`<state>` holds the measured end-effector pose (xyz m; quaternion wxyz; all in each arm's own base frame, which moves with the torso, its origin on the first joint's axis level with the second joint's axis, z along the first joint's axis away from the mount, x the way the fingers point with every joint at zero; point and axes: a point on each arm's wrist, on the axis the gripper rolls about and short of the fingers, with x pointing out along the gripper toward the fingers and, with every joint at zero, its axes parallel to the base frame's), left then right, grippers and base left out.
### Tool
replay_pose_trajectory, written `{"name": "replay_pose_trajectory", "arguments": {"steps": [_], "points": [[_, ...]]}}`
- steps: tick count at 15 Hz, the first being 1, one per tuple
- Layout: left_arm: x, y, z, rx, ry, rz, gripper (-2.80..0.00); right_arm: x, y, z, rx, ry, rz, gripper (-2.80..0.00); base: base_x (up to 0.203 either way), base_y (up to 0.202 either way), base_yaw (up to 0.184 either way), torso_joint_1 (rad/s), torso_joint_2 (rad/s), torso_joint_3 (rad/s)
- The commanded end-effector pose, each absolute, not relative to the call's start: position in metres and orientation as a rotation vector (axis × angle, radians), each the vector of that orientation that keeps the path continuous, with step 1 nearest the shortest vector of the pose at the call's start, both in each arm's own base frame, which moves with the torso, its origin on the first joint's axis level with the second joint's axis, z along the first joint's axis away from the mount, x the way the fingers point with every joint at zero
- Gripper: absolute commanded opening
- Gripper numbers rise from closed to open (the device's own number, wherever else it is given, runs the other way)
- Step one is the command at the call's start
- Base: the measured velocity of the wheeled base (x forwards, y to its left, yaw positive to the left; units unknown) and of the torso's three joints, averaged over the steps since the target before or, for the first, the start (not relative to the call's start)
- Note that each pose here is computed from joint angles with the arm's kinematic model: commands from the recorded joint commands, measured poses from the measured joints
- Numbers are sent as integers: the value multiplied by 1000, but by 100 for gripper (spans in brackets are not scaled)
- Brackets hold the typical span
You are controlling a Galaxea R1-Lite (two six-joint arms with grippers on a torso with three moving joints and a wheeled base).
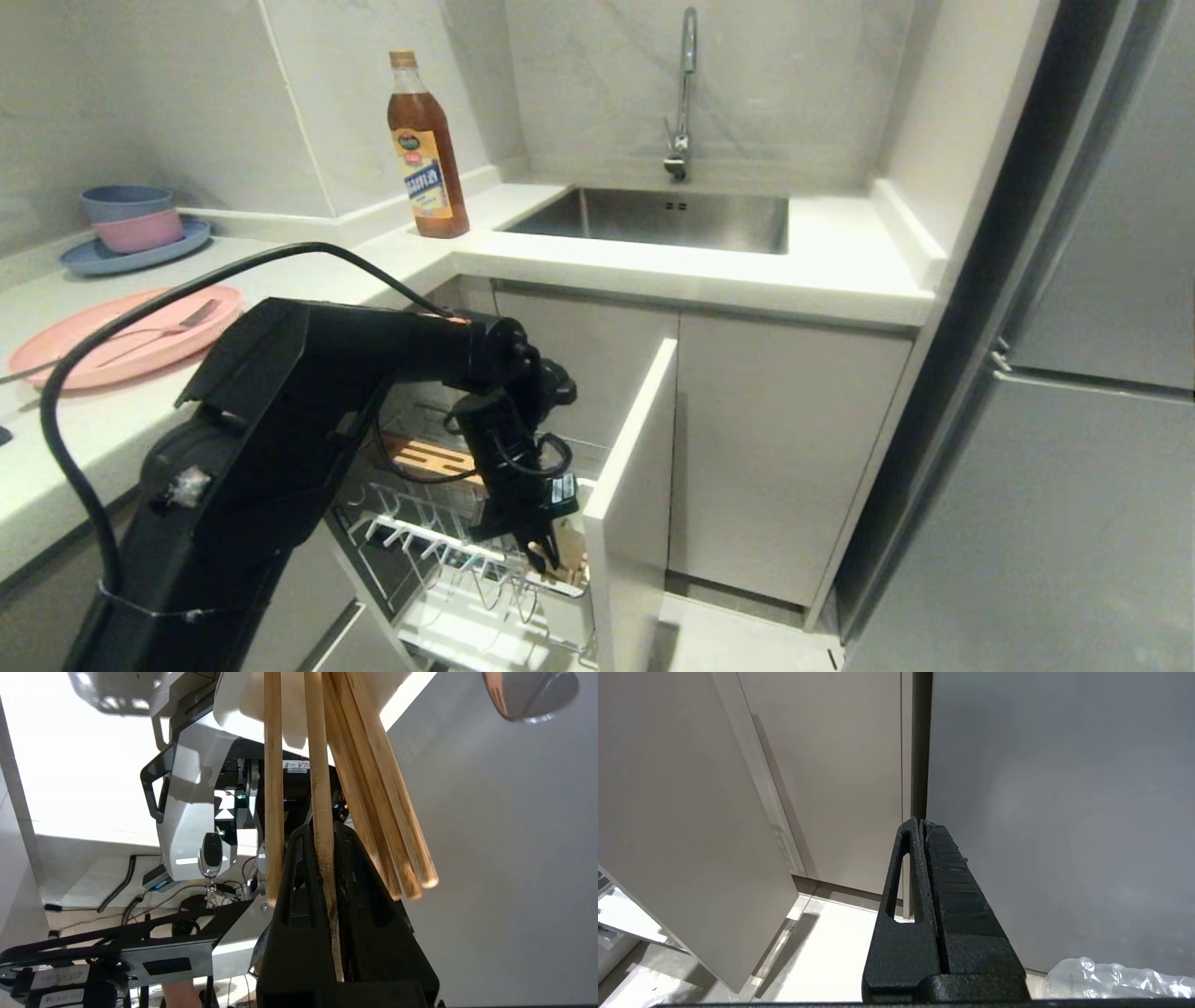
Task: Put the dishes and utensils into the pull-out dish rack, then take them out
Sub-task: Pick up the chopsticks and place it in the cupboard, then pick up the bowl and place it in the cupboard
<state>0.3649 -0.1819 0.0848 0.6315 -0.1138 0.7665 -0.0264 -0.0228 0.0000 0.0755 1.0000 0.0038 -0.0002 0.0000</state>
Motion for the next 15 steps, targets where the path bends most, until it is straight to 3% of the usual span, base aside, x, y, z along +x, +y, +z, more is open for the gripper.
{"name": "replay_pose_trajectory", "arguments": {"steps": [1, 3, 4, 9, 15], "points": [[365, -182, 82, -262, 1766, -52, -280, -23, 0, 75, 8, 0, 0, -280, 0, 0, 0, 0, 0, 0], [364, -182, 85, -258, 1761, -54, -280, -23, 0, 75, 8, 0, 0, -280, 0, 0, 0, 0, 0, 0], [363, -182, 87, -254, 1756, -51, 0, -23, 0, 75, 8, 0, 0, -280, 0, 0, 0, 0, 0, 0], [360, -181, 99, -242, 1721, -46, 0, -23, 0, 75, 8, 0, 0, -280, 0, 0, 0, 0, 0, 0], [339, -169, 158, -244, 1601, -56, 0, -23, 0, 75, 8, 0, 0, -280, 0, 0, 0, 0, 0, 0]]}}
